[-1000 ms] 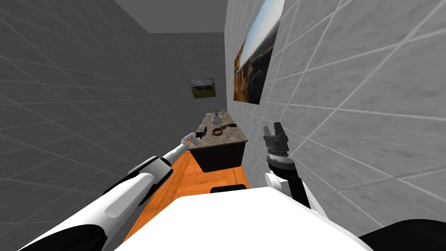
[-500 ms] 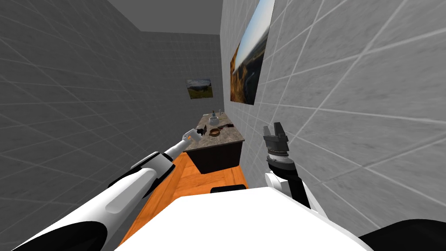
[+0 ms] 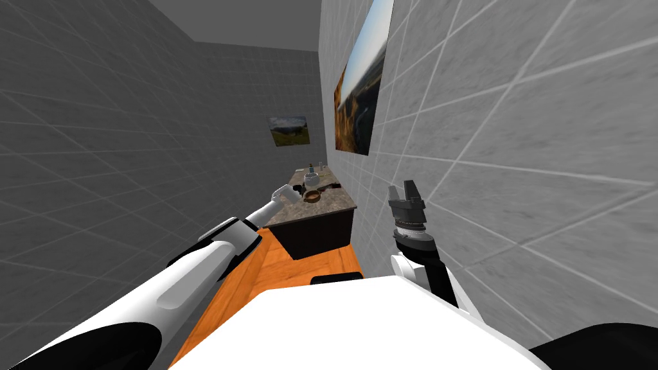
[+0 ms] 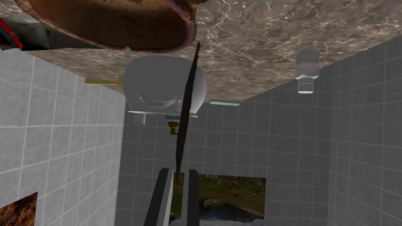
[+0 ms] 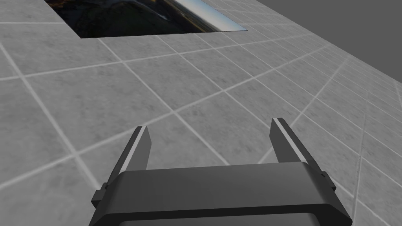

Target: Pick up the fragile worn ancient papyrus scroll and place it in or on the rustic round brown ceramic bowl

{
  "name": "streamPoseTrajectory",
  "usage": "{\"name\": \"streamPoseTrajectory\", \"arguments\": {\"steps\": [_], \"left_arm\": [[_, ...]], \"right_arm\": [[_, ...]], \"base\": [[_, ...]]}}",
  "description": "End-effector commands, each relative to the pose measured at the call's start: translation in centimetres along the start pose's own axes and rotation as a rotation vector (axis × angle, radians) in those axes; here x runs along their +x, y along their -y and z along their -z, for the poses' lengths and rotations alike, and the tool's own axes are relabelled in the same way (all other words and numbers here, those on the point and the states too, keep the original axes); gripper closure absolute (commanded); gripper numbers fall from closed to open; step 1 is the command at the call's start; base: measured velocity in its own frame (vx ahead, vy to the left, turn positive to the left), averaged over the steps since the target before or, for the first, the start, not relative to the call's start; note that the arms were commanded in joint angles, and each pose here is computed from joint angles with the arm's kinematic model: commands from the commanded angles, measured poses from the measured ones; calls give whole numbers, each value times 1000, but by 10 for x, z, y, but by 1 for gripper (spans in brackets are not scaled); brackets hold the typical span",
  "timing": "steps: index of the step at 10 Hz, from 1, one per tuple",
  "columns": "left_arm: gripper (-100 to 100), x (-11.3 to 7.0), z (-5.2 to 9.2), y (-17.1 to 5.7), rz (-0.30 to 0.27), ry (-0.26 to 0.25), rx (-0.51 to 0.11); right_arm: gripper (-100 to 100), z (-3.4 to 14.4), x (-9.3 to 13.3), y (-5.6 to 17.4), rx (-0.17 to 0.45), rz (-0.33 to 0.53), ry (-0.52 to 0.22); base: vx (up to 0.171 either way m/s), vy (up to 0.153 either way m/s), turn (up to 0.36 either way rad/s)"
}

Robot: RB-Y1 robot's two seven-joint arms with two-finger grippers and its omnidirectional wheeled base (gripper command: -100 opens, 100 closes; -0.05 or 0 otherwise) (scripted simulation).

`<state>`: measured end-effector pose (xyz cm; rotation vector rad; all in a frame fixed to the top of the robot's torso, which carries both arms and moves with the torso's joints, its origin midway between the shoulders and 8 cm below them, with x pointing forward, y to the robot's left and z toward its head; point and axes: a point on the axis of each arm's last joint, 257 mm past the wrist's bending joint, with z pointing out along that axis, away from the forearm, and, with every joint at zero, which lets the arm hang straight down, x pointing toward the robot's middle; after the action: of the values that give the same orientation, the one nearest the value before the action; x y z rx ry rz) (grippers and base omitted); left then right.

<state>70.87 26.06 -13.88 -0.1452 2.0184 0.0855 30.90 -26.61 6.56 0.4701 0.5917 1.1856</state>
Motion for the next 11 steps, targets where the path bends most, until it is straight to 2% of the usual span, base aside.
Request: {"name": "streamPoseTrajectory", "arguments": {"steps": [1, 5, 7, 8, 11], "left_arm": [[100, -5, 4, 6, 5, -11, -4], [100, -19, 13, 21, 14, -38, -12], [100, -20, 14, 21, 13, -37, -10], [-100, -21, 14, 23, 13, -38, -10], [-100, -21, 14, 23, 13, -38, -9]], "right_arm": [[0, 0, 0, 0, 0, 0, 0], [0, 0, 0, 0, 0, 0, 0], [0, 0, 0, 0, 0, 0, 0], [0, 0, 0, 0, 0, 0, 0], [0, 0, 0, 0, 0, 0, 0]], "base": [[28, -39, -74], [27, -33, -60], [18, -19, -37], [0, 0, 0], [0, 0, 0]]}}
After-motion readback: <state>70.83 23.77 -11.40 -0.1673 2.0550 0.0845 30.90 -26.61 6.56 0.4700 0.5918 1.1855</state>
